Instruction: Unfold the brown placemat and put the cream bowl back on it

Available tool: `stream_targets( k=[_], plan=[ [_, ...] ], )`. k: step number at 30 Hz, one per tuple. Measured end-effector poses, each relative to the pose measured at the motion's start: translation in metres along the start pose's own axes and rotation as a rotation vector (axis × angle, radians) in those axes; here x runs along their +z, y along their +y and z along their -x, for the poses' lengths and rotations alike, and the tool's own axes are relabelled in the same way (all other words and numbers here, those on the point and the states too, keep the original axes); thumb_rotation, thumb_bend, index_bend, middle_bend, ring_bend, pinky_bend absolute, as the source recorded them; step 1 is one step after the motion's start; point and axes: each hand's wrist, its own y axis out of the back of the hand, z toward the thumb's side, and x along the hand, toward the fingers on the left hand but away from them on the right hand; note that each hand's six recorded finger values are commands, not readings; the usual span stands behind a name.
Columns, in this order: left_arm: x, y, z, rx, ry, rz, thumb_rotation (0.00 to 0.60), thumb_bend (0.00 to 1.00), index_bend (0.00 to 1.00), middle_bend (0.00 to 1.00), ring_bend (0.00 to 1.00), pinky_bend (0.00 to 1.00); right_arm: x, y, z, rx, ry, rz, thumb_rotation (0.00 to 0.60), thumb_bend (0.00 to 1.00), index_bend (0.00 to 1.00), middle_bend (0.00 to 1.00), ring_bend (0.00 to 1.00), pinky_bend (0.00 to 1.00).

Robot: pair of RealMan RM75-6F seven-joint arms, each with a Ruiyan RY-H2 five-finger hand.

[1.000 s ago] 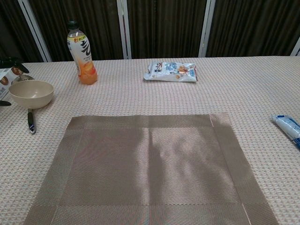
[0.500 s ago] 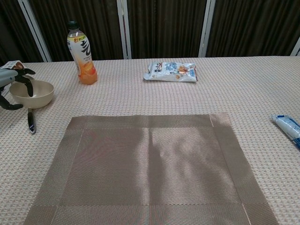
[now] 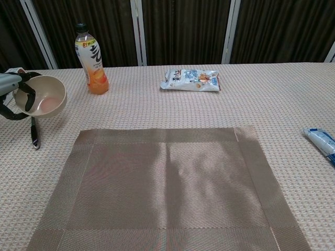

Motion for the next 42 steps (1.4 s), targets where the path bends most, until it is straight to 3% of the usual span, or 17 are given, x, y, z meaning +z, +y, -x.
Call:
stream_targets(
  k=[7, 16, 19, 23, 29, 35, 42],
  plan=[
    [0.027, 0.017, 0.007, 0.062, -0.100, 0.031, 0.600, 0.36, 0.65, 0.00, 0.00, 0.00, 0.001, 0.001, 0.000, -0.003, 0.002, 0.005, 0.600, 0.00, 0.00, 0.00, 0.00, 0.00],
    [0.117, 0.035, 0.029, 0.075, -0.344, 0.146, 0.600, 0.35, 0.64, 0.00, 0.00, 0.00, -0.001, 0.004, 0.000, -0.010, -0.002, 0.009, 0.600, 0.00, 0.00, 0.00, 0.00, 0.00],
    [0.155, 0.039, 0.038, 0.045, -0.427, 0.198, 0.600, 0.35, 0.64, 0.00, 0.00, 0.00, -0.002, 0.005, 0.000, -0.012, -0.005, 0.010, 0.600, 0.00, 0.00, 0.00, 0.00, 0.00],
    [0.209, 0.038, 0.050, -0.051, -0.531, 0.248, 0.600, 0.35, 0.64, 0.00, 0.00, 0.00, -0.003, 0.006, -0.001, -0.015, -0.009, 0.010, 0.600, 0.00, 0.00, 0.00, 0.00, 0.00],
    [0.259, 0.026, 0.059, -0.163, -0.616, 0.191, 0.600, 0.35, 0.64, 0.00, 0.00, 0.00, -0.007, 0.009, -0.001, -0.022, -0.019, 0.013, 0.600, 0.00, 0.00, 0.00, 0.00, 0.00],
    [0.279, 0.011, 0.064, -0.231, -0.628, 0.154, 0.600, 0.35, 0.64, 0.00, 0.00, 0.00, -0.009, 0.011, -0.002, -0.026, -0.023, 0.017, 0.600, 0.00, 0.00, 0.00, 0.00, 0.00],
    [0.280, 0.000, 0.065, -0.282, -0.603, 0.136, 0.600, 0.35, 0.63, 0.00, 0.00, 0.00, -0.008, 0.011, -0.002, -0.024, -0.018, 0.017, 0.600, 0.00, 0.00, 0.00, 0.00, 0.00]
  ],
)
